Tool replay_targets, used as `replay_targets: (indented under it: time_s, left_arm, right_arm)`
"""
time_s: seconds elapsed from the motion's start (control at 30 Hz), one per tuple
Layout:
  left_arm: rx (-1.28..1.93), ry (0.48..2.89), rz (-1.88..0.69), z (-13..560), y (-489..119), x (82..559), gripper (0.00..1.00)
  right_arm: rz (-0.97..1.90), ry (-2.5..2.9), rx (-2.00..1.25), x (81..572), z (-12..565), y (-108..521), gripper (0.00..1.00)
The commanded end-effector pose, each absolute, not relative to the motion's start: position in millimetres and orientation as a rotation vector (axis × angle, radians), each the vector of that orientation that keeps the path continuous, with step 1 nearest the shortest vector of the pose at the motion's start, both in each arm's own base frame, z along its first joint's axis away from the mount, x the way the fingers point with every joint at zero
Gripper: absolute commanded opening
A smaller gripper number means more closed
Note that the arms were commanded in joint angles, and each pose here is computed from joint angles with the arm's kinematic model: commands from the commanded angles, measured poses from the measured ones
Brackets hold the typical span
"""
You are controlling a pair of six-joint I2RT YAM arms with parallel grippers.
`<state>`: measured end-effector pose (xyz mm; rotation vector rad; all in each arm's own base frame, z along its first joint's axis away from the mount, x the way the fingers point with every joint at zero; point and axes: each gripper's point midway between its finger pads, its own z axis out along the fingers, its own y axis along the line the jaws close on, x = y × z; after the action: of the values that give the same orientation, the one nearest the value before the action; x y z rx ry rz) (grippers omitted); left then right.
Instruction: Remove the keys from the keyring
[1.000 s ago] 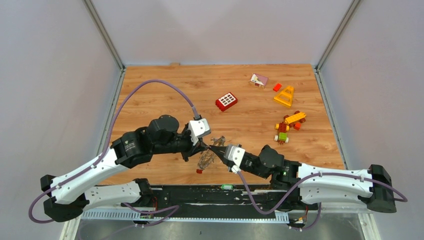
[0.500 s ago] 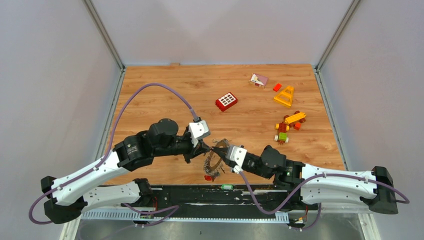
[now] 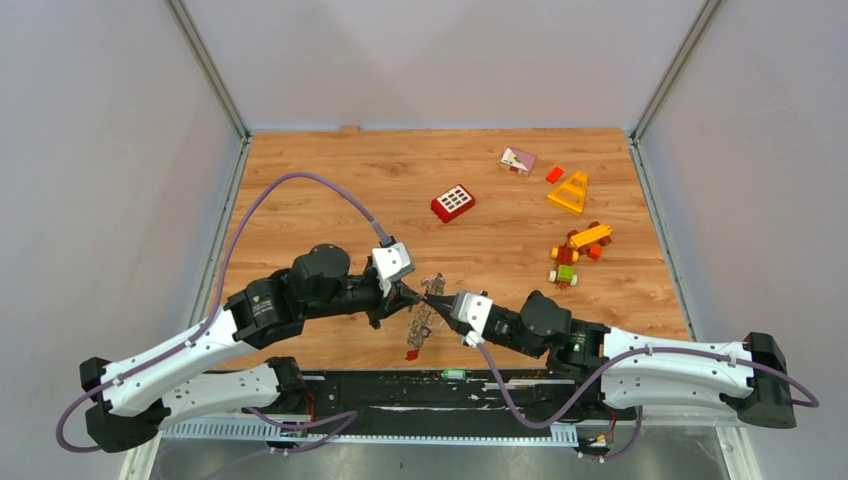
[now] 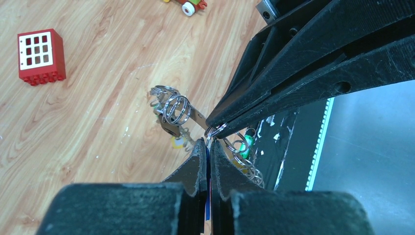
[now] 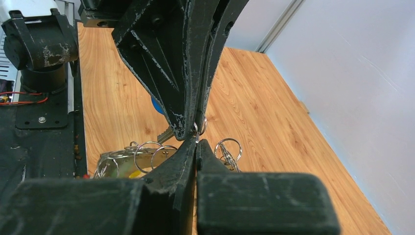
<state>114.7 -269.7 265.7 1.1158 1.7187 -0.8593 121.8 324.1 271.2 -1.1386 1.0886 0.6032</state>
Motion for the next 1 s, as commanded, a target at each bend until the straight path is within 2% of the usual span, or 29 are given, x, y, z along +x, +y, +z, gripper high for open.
replay_targets:
  time_s: [0.0,0.73,0.97]
  left_arm:
    - [1.063,1.608,-0.929,296,-275,112,0.0]
    - [1.286,1.498,-0.9,295,-273,97,0.0]
    - [1.346,1.379,-0.886,306,-270,91,0.0]
  right_arm:
    - [0.622,1.034,-1.099,121,303,326,0.0]
    - [0.475,0.971,-1.173,132,307,328,0.0]
    - [0.503,0.878,-1.181,119,332,323,0.0]
